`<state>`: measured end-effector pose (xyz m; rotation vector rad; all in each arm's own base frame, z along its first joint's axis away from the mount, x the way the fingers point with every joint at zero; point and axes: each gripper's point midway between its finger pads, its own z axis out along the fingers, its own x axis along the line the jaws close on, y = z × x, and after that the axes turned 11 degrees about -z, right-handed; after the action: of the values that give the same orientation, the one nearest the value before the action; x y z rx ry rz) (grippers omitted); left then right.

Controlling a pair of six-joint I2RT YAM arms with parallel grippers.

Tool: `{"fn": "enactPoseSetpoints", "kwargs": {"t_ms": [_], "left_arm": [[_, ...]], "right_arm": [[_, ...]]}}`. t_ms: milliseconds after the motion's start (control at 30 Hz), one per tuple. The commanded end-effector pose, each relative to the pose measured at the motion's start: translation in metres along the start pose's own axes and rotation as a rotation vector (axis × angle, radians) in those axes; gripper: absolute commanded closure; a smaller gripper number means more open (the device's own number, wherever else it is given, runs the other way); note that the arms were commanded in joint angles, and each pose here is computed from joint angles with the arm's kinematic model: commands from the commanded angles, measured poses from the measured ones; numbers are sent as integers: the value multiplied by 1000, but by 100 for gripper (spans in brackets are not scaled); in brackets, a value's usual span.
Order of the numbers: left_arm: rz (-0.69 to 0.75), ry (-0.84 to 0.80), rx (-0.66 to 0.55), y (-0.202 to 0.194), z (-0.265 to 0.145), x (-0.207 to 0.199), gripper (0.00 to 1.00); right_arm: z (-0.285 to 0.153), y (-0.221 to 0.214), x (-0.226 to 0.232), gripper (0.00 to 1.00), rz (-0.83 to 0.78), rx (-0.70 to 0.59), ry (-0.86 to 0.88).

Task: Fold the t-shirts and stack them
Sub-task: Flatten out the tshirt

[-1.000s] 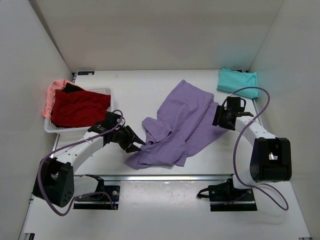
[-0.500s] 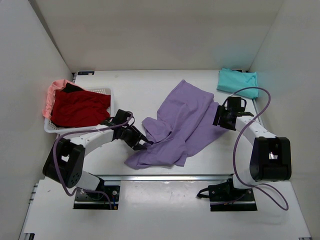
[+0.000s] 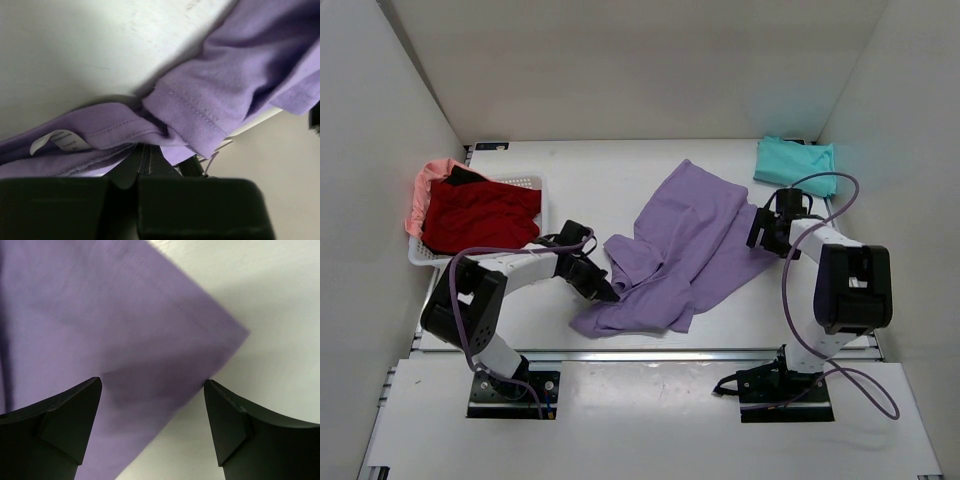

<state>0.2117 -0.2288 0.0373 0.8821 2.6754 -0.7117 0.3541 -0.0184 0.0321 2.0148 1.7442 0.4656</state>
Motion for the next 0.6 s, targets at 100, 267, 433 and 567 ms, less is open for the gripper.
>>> {"fn": "enactPoseSetpoints", "kwargs": {"t_ms": [100, 267, 433, 567], "left_arm": [[66, -35, -40, 3, -15, -23, 100], [150, -185, -159, 25, -60, -89, 100], [305, -375, -296, 44, -144, -185, 100], [309, -497, -361, 66, -191, -232, 100]], "right_arm": [[11, 33, -20, 25, 74, -10, -71], [9, 43, -23, 100, 124, -6, -36], [-23, 103, -33, 100, 139, -150, -12], [-49, 150, -39, 100, 174, -241, -9]]}}
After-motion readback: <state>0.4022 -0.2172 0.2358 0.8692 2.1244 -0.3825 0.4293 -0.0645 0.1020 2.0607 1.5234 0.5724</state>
